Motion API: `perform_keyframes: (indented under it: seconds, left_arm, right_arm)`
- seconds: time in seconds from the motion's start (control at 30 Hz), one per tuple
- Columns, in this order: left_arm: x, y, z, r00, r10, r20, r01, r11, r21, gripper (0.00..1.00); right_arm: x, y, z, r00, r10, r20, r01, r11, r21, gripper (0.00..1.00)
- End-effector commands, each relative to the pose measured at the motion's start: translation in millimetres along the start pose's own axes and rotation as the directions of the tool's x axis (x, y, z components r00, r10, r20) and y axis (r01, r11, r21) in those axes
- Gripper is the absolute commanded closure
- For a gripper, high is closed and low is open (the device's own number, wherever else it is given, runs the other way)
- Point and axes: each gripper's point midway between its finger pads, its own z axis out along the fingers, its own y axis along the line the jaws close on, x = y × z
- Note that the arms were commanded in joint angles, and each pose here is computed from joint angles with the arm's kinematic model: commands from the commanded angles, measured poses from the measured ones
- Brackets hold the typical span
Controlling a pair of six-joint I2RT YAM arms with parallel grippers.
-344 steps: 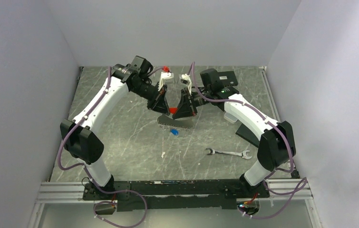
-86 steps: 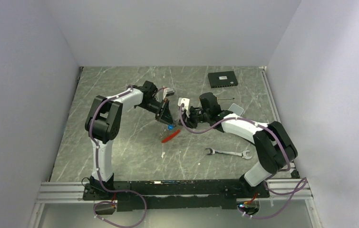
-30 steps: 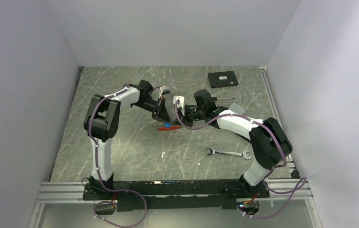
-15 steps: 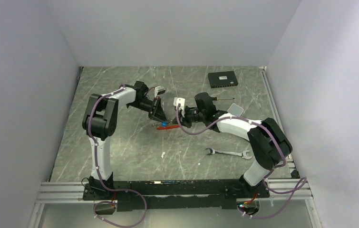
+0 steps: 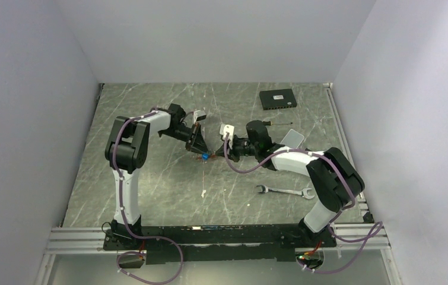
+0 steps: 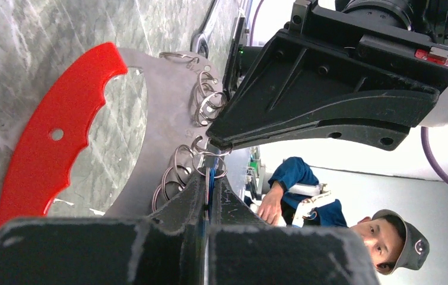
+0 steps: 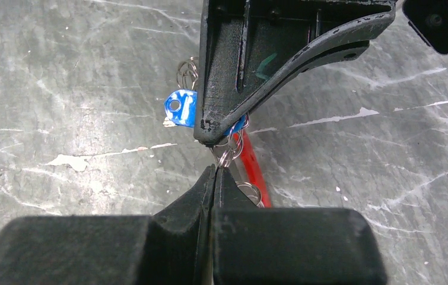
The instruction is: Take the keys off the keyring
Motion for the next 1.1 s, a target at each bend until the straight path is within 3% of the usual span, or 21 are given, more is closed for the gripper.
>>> perform_keyframes:
  seconds: [0.0,0.4,1.07]
  left_arm:
    - [-6.8,24.0,-4.1,1.000,0.002,0.021,-0.001,0.998,-0.062,1.00]
    - [-2.2,22.0,2.2,1.000,0.022,-0.001,-0.022,0.997,-0.079,1.00]
    - [5.9,20.8,21.9,0.998,0.021,-0.058,-0.024,0.998,-0.058,1.00]
  right_arm:
    - [-26.1,0.3,1.0,0.993,-0.007,0.120,0.010,1.000,-0.028,1.00]
    - [-34.5,-15.4,-4.6,0.970,0.077,0.229,-0.081,0.997,0.010,1.00]
    - [-46.6,-10.0,-5.8,0.910,0.061,0.410,-0.075,0.997,0.017,1.00]
